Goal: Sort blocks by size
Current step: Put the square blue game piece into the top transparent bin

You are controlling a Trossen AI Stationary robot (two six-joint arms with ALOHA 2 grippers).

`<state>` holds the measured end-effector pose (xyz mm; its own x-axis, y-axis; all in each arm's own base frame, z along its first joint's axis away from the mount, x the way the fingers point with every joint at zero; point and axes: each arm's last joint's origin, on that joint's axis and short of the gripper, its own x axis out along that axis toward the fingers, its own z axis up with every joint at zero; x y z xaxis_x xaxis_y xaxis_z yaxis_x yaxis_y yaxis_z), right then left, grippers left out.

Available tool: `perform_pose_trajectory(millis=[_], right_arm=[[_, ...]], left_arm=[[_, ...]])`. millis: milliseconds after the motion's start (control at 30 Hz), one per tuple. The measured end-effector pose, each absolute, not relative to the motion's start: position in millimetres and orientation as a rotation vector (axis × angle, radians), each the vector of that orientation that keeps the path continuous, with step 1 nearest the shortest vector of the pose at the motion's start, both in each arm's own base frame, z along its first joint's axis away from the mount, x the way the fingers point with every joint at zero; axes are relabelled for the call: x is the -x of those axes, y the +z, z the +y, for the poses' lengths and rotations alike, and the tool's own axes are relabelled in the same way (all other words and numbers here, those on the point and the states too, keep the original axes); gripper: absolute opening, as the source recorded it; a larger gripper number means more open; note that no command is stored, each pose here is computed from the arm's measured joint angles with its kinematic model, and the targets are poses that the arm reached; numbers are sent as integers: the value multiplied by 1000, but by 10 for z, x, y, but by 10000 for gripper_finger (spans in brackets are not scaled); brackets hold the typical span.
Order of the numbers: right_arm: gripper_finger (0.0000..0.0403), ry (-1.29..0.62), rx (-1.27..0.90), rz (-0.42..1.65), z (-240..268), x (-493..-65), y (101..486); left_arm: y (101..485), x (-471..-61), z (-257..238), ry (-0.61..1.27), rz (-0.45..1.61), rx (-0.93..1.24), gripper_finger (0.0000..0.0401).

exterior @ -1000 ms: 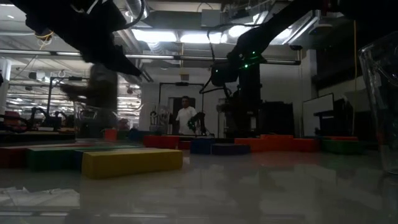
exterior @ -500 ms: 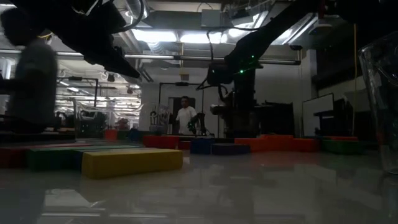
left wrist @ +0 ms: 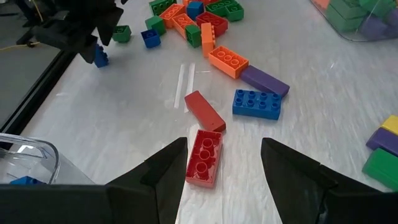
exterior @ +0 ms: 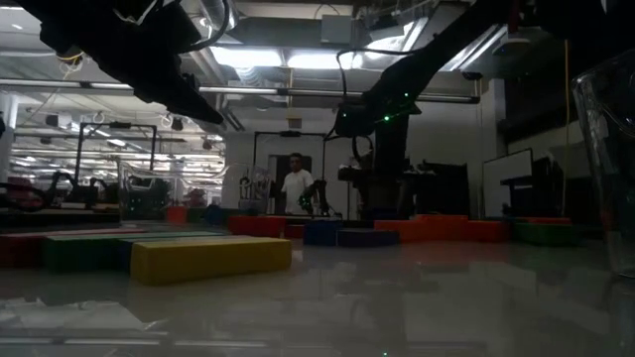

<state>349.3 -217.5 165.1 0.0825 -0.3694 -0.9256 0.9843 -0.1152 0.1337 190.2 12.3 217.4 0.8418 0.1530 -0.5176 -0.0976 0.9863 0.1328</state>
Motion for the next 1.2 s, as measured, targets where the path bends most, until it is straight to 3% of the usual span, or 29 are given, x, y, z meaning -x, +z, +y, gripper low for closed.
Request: perform_pose_trajectory(millis=[367, 633, 933, 1200], right_arm=[[266, -1379, -1187, 739, -2345, -3473, 1517], [215, -1428, -1189, 698, -2358, -3475, 1493], [146, -1348, -1206, 761, -2334, -3494, 1481], [167, -1257, -1159, 829, -2275, -3536, 1481]], left_arm=[[2173, -1901, 123, 132, 557, -103, 194], [2152, -1888, 121, 125, 583, -109, 194], [2149, -1886, 121, 124, 586, -109, 194], [2149, -1886, 121, 128, 585, -97, 194]])
